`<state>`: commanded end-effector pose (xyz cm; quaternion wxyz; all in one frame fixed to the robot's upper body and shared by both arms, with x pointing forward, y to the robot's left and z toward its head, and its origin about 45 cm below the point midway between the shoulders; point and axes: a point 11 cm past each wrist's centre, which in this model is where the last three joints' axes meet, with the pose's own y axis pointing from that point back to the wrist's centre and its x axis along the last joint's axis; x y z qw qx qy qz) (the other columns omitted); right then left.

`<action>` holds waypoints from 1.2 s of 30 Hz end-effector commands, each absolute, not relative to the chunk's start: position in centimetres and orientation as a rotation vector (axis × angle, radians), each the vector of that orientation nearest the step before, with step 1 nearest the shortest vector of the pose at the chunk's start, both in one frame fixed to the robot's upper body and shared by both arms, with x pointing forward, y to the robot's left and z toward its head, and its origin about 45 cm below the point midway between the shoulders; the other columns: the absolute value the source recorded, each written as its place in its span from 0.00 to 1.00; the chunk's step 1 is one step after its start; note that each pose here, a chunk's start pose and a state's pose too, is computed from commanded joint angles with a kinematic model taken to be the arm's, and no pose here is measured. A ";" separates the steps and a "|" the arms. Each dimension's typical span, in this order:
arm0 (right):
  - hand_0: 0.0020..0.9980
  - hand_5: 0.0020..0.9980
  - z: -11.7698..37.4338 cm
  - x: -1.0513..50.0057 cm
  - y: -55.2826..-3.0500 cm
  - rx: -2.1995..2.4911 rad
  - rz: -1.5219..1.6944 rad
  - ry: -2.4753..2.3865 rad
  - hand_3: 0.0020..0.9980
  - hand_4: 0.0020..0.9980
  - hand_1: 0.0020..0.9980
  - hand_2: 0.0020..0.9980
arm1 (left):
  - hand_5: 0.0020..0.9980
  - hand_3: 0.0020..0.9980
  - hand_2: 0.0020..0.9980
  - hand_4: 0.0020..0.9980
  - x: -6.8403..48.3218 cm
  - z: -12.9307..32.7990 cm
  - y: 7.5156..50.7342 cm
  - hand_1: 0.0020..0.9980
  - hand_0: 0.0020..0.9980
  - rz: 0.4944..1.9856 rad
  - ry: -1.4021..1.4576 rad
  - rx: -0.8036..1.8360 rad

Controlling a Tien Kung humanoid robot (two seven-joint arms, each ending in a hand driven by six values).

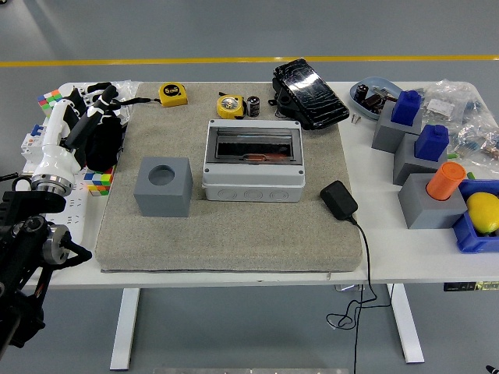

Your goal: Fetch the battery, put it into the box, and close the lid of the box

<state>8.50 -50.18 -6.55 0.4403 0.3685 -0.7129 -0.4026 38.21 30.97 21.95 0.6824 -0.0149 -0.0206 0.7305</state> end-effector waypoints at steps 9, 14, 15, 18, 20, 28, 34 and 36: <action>0.56 0.49 -6.4 8.4 -50.4 0.910 -0.993 -1.775 0.55 0.92 0.59 0.58 | 0.55 0.63 0.62 0.99 38.3 21.6 30.6 0.56 0.41 1.634 -0.035 -0.028; 0.56 0.49 -6.6 8.4 -50.2 0.913 -0.997 -1.772 0.55 0.92 0.59 0.58 | 0.55 0.62 0.62 0.99 38.1 21.1 30.6 0.56 0.41 1.630 -0.027 -0.013; 0.56 0.49 -6.6 8.3 -50.2 0.912 -0.998 -1.770 0.55 0.92 0.59 0.58 | 0.55 0.62 0.62 0.99 38.1 21.1 30.6 0.56 0.41 1.629 -0.026 -0.012; 0.56 0.49 -6.7 8.0 -50.1 0.908 -1.001 -1.765 0.55 0.92 0.59 0.58 | 0.55 0.62 0.62 0.99 38.1 21.1 30.5 0.56 0.41 1.626 -0.027 -0.011; 0.56 0.49 -6.7 7.9 -50.2 0.904 -1.001 -1.763 0.55 0.92 0.59 0.58 | 0.55 0.62 0.62 0.99 38.1 21.1 30.4 0.56 0.41 1.623 -0.026 -0.008; 0.56 0.49 -6.6 8.3 -50.3 0.909 -0.996 -1.773 0.55 0.92 0.59 0.58 | 0.54 0.62 0.62 0.98 38.2 21.0 29.8 0.56 0.41 1.597 -0.032 0.005; 0.56 0.49 -6.5 8.0 -50.4 0.903 -0.996 -1.772 0.55 0.92 0.59 0.58 | 0.52 0.61 0.62 0.98 38.2 20.8 29.3 0.56 0.41 1.585 -0.027 0.009; 0.56 0.49 -6.6 7.6 -50.4 0.895 -1.001 -1.766 0.55 0.92 0.59 0.58 | 0.52 0.61 0.62 0.98 38.1 20.7 29.1 0.56 0.41 1.581 -0.024 0.010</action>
